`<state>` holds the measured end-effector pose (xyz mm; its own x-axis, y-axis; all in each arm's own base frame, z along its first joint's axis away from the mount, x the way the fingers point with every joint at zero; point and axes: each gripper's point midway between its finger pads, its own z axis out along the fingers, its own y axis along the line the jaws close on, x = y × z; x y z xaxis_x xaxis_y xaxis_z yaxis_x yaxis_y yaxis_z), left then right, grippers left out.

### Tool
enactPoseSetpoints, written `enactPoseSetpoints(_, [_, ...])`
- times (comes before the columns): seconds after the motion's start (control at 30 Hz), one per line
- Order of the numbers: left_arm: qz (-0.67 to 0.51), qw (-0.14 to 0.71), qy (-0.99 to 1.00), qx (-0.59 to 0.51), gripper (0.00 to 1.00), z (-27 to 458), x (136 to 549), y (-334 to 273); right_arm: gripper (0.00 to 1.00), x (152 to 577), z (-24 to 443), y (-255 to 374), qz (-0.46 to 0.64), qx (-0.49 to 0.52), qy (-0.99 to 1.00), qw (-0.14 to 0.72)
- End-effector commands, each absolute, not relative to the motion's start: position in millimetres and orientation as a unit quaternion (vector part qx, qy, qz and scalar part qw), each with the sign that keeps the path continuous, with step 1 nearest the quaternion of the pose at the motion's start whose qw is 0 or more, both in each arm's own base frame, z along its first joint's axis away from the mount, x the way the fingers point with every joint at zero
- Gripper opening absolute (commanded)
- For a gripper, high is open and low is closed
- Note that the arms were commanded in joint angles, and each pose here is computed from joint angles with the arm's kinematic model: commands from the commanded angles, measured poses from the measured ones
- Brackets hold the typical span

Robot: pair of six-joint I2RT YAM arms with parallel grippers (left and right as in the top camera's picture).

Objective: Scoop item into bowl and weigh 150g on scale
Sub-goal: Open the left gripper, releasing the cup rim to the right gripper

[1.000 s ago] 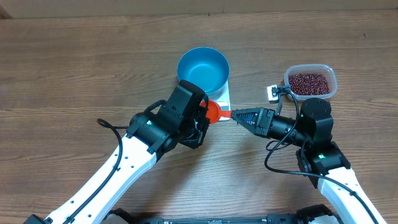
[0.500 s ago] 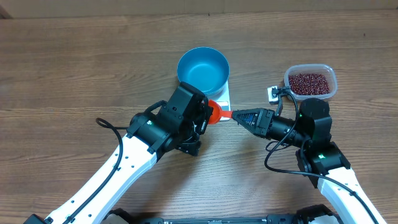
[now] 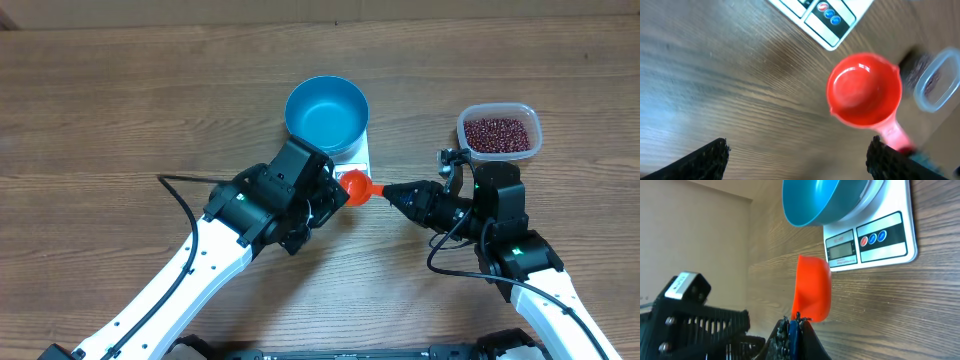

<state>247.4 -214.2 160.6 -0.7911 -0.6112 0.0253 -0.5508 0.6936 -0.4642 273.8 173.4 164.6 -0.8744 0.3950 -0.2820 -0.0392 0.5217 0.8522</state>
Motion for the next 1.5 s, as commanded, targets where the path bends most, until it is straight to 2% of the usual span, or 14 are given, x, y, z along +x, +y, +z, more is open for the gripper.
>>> enactPoseSetpoints(0.0, [-0.213,0.089,0.950,-0.209,0.91,156.0,246.9,-213.9,0.04,279.4,176.2,173.5,0.475,0.092,0.839,0.249])
enactPoseSetpoints(0.23, [-0.204,0.102,0.956,-0.185,0.97,155.5,249.0,-211.2,0.04,278.1,174.3,173.4,0.474,0.094,0.841,0.245])
enactPoseSetpoints(0.6, [-0.201,0.108,0.960,-0.163,1.00,155.5,249.2,-210.9,0.04,280.4,173.5,171.3,0.468,0.099,0.842,0.250])
enactPoseSetpoints(1.0, [-0.183,0.131,0.970,-0.091,0.99,155.0,251.8,-207.6,0.04,282.5,172.9,168.2,0.464,0.104,0.842,0.254])
enactPoseSetpoints(1.47, [-0.168,0.139,0.972,-0.087,0.99,153.6,253.4,-202.1,0.04,282.4,172.9,168.2,0.464,0.104,0.842,0.254])
